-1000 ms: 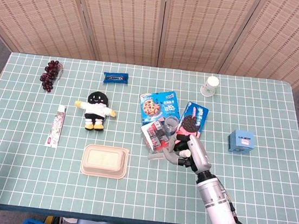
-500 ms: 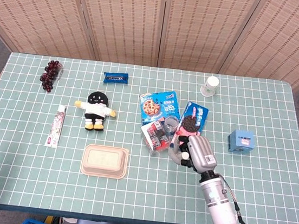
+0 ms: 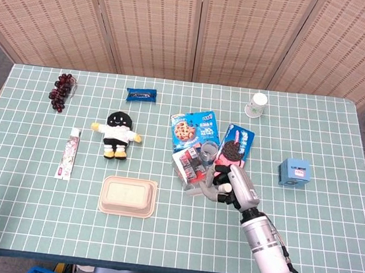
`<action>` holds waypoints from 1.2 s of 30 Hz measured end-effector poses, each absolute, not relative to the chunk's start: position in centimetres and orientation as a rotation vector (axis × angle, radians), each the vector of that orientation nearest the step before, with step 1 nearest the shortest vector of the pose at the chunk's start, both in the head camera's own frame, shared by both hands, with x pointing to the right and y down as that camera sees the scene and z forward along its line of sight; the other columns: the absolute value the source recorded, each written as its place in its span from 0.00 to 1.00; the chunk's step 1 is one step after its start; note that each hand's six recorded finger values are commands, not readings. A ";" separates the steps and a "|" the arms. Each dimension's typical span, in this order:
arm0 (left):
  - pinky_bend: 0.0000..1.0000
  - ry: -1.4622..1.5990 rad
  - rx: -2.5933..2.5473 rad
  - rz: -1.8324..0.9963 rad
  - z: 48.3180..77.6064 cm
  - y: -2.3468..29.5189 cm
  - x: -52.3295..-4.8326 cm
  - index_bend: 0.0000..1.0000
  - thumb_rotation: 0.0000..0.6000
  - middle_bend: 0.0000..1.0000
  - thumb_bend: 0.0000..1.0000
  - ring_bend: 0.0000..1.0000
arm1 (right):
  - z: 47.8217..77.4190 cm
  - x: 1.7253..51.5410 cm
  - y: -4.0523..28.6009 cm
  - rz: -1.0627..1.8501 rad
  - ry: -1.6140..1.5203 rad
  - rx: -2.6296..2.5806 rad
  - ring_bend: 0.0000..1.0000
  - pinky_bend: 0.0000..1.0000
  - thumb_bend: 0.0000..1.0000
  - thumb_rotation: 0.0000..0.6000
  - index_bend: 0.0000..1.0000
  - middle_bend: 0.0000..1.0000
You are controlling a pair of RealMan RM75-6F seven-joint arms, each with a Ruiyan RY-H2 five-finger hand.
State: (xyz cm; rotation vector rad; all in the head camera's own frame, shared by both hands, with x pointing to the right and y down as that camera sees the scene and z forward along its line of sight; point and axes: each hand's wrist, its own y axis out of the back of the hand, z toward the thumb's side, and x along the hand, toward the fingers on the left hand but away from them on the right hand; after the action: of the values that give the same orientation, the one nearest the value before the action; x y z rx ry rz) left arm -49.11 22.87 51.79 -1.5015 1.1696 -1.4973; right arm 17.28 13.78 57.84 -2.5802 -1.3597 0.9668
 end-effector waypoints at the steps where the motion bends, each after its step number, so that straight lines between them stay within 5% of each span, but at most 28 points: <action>1: 0.45 1.171 -1.501 -1.497 51.8 22.9 -49.1 0.36 1.00 0.35 0.14 0.30 | 57.9 17.2 13.8 0.962 -1.359 -2.601 1.00 1.00 0.53 1.00 0.83 1.00; 16: 0.45 1.167 -1.505 -1.497 51.9 22.9 -49.1 0.36 1.00 0.35 0.14 0.30 | 58.4 18.7 13.8 1.141 -1.031 -2.210 1.00 1.00 0.53 1.00 0.83 1.00; 36: 0.45 1.172 -1.506 -1.492 51.7 22.9 -49.1 0.36 1.00 0.35 0.14 0.30 | 59.2 17.6 15.0 0.983 -1.062 -2.545 1.00 1.00 0.53 1.00 0.83 1.00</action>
State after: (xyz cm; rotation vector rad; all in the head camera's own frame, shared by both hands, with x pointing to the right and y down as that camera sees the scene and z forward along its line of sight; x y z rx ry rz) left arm -49.08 22.89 51.70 -1.5063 1.1723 -1.4923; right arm 17.59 15.01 59.22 -2.5446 -1.0624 0.9830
